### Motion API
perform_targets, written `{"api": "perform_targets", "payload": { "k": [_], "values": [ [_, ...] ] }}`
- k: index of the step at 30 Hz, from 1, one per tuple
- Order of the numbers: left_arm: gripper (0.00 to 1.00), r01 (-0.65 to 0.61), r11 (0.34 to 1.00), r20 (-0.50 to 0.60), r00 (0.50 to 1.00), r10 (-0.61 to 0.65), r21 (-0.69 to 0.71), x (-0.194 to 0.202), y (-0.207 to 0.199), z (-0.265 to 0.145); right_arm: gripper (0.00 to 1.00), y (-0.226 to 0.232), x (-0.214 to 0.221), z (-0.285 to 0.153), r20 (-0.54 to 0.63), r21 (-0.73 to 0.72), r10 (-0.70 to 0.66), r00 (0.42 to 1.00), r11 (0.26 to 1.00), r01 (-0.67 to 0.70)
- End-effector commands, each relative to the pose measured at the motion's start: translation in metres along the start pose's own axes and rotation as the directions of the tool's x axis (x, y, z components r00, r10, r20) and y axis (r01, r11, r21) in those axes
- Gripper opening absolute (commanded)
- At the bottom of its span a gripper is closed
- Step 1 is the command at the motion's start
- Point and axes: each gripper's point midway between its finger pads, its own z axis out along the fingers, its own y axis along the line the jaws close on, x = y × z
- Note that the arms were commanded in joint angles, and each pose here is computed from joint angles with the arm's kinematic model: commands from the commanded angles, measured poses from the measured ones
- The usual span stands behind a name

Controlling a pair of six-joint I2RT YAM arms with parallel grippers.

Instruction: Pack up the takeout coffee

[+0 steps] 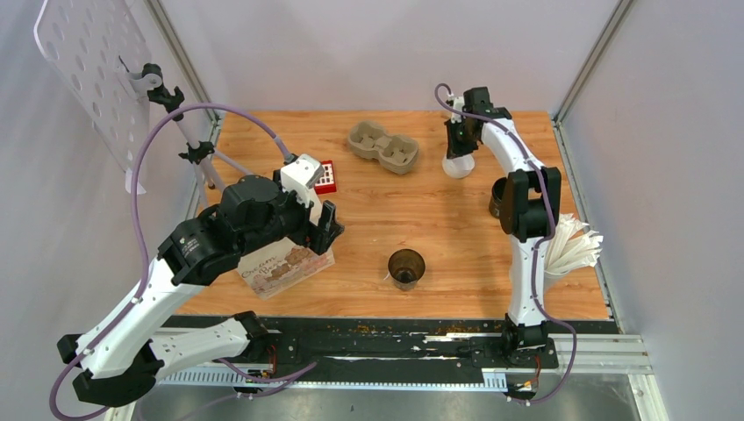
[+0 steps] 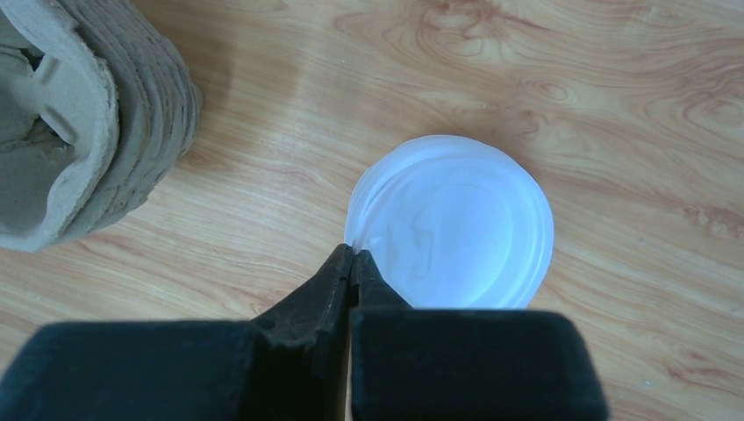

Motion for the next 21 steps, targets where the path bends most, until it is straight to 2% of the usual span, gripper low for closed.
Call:
{"api": "perform_targets", "payload": {
  "k": [1, 8, 13, 18, 21],
  "values": [
    [0.97, 0.014, 1.000, 0.055, 0.998, -0.015, 0.020, -0.013, -0.005, -0.003, 0.00, 0.001, -0.042, -0.052, 0.117, 0.042, -0.010, 0.993, 0.999, 0.005],
    [0.97, 0.007, 1.000, 0.065, 0.998, -0.009, 0.019, -0.016, -0.004, -0.005, 0.00, 0.002, -0.046, -0.070, 0.121, 0.058, -0.005, 0.993, 0.998, -0.002],
    [0.96, -0.025, 1.000, 0.090, 0.996, 0.024, 0.007, -0.025, -0.002, -0.008, 0.00, 0.010, -0.051, -0.102, 0.136, 0.063, 0.042, 0.990, 0.997, -0.051],
    [0.97, -0.101, 0.994, 0.169, 0.981, 0.095, 0.030, -0.047, -0.007, -0.008, 0.00, 0.062, -0.040, -0.152, 0.156, -0.126, 0.154, 0.976, 0.983, -0.135],
    [0.99, -0.170, 0.983, 0.240, 0.959, 0.149, 0.069, -0.061, -0.016, -0.001, 0.00, 0.115, -0.028, -0.198, 0.189, -0.328, 0.197, 0.962, 0.936, -0.127]
  ]
}}
